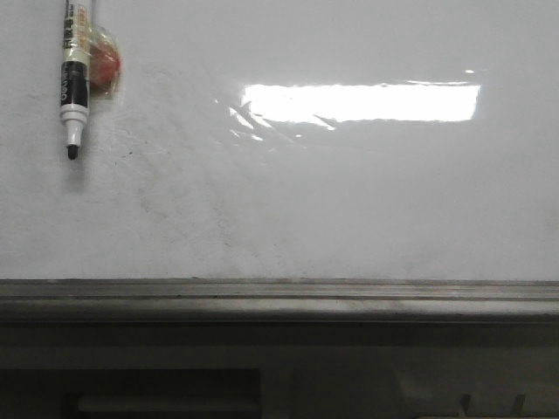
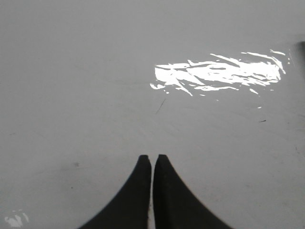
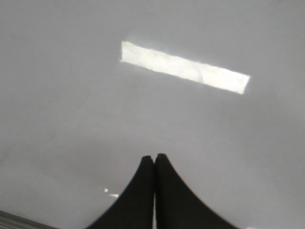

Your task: Write number 6 on whiteboard

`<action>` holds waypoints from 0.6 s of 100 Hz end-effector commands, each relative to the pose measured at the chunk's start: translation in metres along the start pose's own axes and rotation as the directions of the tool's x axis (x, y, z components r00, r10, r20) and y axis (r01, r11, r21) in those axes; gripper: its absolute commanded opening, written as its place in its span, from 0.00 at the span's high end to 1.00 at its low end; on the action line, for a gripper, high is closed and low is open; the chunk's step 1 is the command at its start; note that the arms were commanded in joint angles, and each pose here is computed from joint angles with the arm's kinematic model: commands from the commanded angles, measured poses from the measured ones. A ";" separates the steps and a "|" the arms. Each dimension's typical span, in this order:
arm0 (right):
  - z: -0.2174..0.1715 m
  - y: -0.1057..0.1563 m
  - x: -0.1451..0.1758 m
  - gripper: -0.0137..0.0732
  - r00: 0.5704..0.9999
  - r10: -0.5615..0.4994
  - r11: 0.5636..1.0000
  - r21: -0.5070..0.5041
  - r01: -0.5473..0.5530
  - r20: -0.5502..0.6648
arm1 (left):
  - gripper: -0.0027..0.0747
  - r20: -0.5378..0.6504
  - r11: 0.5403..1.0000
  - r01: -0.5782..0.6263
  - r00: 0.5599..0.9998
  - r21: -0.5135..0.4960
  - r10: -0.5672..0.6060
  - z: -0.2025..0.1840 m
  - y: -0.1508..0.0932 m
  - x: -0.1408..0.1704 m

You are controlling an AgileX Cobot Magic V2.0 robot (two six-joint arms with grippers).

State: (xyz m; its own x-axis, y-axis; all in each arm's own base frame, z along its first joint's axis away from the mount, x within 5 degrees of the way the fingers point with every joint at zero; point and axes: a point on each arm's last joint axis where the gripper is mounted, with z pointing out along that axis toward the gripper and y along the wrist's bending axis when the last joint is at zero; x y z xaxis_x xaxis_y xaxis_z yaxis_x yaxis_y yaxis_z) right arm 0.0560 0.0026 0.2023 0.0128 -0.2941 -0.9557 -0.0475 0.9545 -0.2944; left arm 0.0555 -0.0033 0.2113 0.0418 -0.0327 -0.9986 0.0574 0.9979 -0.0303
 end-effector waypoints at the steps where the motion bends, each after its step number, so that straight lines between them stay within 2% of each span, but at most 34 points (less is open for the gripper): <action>1: -0.001 0.000 -0.001 0.92 0.997 -0.010 1.000 0.027 0.008 0.075 | 0.99 0.056 1.000 0.007 0.998 -0.006 -0.006 -0.001 0.001 0.008; 60: -0.001 0.000 -0.002 0.92 0.997 -0.004 1.000 0.028 0.001 0.081 | 0.99 0.066 1.000 0.006 0.998 -0.007 -0.005 -0.001 0.001 0.007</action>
State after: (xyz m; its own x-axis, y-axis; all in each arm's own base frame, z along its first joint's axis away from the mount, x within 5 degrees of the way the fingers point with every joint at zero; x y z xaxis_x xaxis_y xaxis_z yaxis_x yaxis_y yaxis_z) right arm 0.0560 0.0026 0.2023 0.0128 -0.2941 -0.9557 -0.0475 0.9545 -0.2944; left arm 0.0555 -0.0033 0.2113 0.0418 -0.0327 -0.9986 0.0574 0.9979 -0.0303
